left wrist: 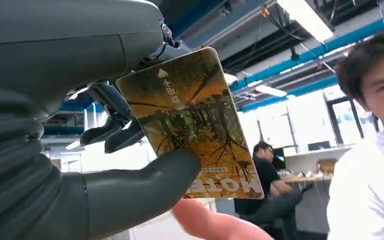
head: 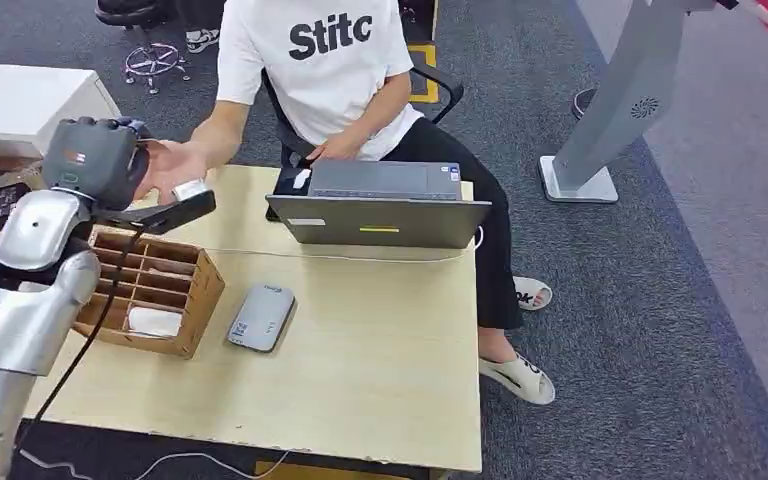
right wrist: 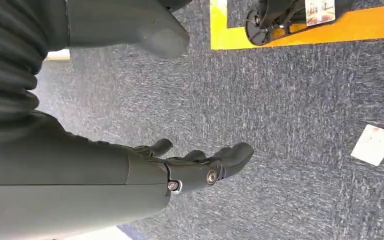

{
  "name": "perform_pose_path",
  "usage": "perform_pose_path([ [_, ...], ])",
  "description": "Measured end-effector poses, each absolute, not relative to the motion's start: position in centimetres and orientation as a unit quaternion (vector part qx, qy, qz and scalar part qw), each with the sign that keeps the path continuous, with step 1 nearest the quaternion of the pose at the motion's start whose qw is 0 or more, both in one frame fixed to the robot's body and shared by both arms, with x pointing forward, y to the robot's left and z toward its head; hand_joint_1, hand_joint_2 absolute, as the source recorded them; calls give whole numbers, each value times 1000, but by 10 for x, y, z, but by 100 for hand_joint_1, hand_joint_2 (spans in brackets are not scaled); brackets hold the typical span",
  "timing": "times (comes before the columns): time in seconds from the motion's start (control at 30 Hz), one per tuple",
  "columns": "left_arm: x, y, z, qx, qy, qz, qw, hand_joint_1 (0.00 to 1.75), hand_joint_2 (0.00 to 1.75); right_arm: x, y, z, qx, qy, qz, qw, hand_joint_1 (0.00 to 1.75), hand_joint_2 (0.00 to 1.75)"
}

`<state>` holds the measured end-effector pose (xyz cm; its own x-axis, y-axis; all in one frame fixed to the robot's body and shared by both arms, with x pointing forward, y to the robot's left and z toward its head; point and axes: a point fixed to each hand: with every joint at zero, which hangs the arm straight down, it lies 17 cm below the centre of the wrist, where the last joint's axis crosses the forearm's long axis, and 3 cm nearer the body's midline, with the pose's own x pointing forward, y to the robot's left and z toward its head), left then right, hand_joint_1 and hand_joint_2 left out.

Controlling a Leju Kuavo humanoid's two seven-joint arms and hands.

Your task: Pass the card to the sensor for recognition and then transmit it.

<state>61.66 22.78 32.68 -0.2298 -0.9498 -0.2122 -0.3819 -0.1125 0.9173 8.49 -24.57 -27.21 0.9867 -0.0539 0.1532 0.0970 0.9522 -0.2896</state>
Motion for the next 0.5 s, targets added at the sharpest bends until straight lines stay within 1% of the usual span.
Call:
perform_pose_path([
  [0.17, 608, 218, 332, 566, -613, -490, 252, 175, 175, 85, -246, -272, -151, -72, -36, 985, 0, 175],
  [0.4, 601, 209, 334, 563, -627, -478, 247, 175, 175, 86, -247, -272, -153, -73, -34, 985, 0, 175],
  [0.43, 601, 209, 335, 564, -628, -476, 246, 44, 175, 86, -247, -272, -153, -73, -33, 985, 0, 175],
  [0.47, 601, 208, 337, 564, -629, -474, 246, 0, 175, 85, -247, -272, -153, -72, -33, 985, 0, 175],
  [0.5, 601, 208, 337, 564, -630, -474, 246, 0, 175, 85, -247, -272, -153, -72, -33, 985, 0, 175],
])
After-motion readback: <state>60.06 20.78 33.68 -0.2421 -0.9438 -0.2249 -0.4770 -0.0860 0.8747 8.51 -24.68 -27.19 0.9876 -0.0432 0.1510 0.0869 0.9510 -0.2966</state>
